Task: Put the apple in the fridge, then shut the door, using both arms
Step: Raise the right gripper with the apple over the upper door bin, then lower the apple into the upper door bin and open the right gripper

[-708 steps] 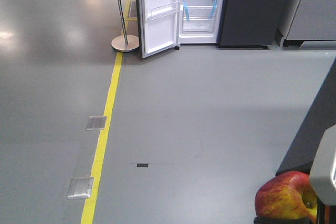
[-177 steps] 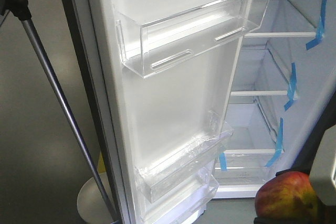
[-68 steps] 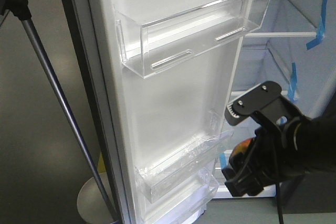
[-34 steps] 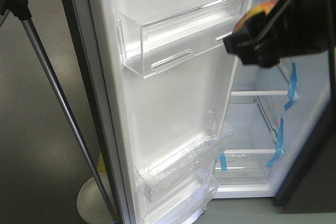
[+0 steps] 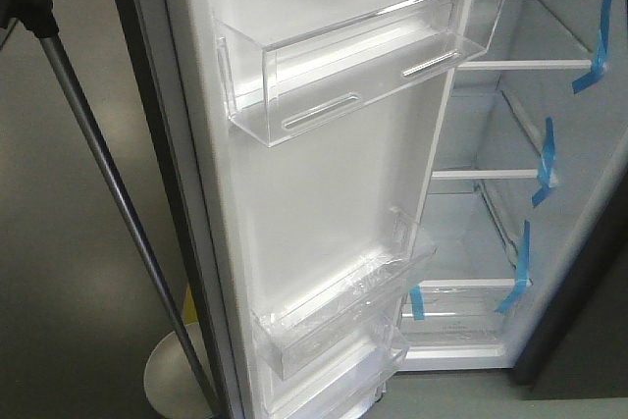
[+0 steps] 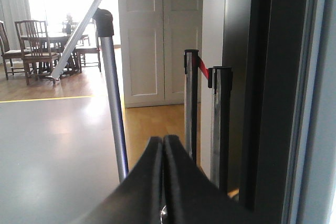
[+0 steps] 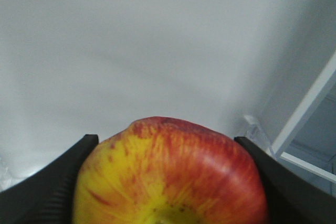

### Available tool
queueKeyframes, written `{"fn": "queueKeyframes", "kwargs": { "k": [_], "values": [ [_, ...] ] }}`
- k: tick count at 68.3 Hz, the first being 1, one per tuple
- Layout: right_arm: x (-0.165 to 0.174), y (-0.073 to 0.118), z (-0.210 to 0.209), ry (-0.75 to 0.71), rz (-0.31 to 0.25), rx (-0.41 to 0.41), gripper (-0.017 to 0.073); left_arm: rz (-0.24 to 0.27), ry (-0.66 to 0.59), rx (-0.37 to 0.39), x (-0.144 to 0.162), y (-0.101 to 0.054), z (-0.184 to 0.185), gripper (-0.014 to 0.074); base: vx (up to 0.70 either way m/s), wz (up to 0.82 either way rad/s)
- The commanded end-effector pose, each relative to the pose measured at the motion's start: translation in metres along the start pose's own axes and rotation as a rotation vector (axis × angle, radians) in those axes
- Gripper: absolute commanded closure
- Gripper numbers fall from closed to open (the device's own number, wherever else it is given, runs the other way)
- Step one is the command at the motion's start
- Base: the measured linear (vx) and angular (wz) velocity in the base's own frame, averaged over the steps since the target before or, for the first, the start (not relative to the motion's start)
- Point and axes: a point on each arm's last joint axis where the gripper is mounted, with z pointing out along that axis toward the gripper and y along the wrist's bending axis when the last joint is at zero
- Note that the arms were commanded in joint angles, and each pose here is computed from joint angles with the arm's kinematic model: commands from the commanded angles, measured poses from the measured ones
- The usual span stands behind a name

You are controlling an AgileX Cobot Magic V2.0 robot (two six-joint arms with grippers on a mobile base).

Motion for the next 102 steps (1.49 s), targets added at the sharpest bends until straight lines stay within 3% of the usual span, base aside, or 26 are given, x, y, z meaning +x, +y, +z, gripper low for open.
{"fn": "queueKeyframes", "kwargs": {
  "k": [1,8,16,20,32,55,65,87,102],
  "values": [
    [-0.021,-0.005,-0.003,-0.125,0.014,0.036,0.0307,-0.017,-0.101,0.014,-0.013,-0.001,-0.002,0.0600,0.00,0.00],
    [-0.022,-0.015,0.016,-0.104,0.059,0.055,0.0307,-0.017,-0.101,0.014,-0.013,-0.001,-0.002,0.0600,0.00,0.00],
    [-0.015,-0.036,0.034,-0.059,0.170,0.026,0.0307,-0.017,-0.101,0.014,-0.013,-0.001,-0.002,0.0600,0.00,0.00],
    [-0.012,-0.044,0.041,-0.051,0.190,-0.003,0.0307,-0.017,-0.101,0.014,-0.013,-0.001,-0.002,0.0600,0.00,0.00],
    [-0.008,-0.053,0.062,-0.068,0.149,-0.063,0.0307,-0.017,-0.101,0.014,-0.013,-0.001,-0.002,0.0600,0.00,0.00],
    [0.006,-0.048,0.096,0.001,0.144,-0.124,0.0288,-0.017,-0.101,0.014,-0.013,-0.001,-0.002,0.0600,0.00,0.00],
    [0.013,-0.048,0.102,0.054,0.138,-0.128,0.0205,-0.017,-0.101,0.014,-0.013,-0.001,-0.002,0.0600,0.00,0.00],
    [0.017,-0.047,0.105,0.086,0.146,-0.133,-0.0120,-0.017,-0.101,0.014,-0.013,-0.001,-0.002,0.0600,0.00,0.00],
    [0.015,-0.046,0.096,0.091,0.142,-0.137,-0.0141,-0.017,-0.101,0.014,-0.013,-0.001,-0.002,0.0600,0.00,0.00]
  ]
}}
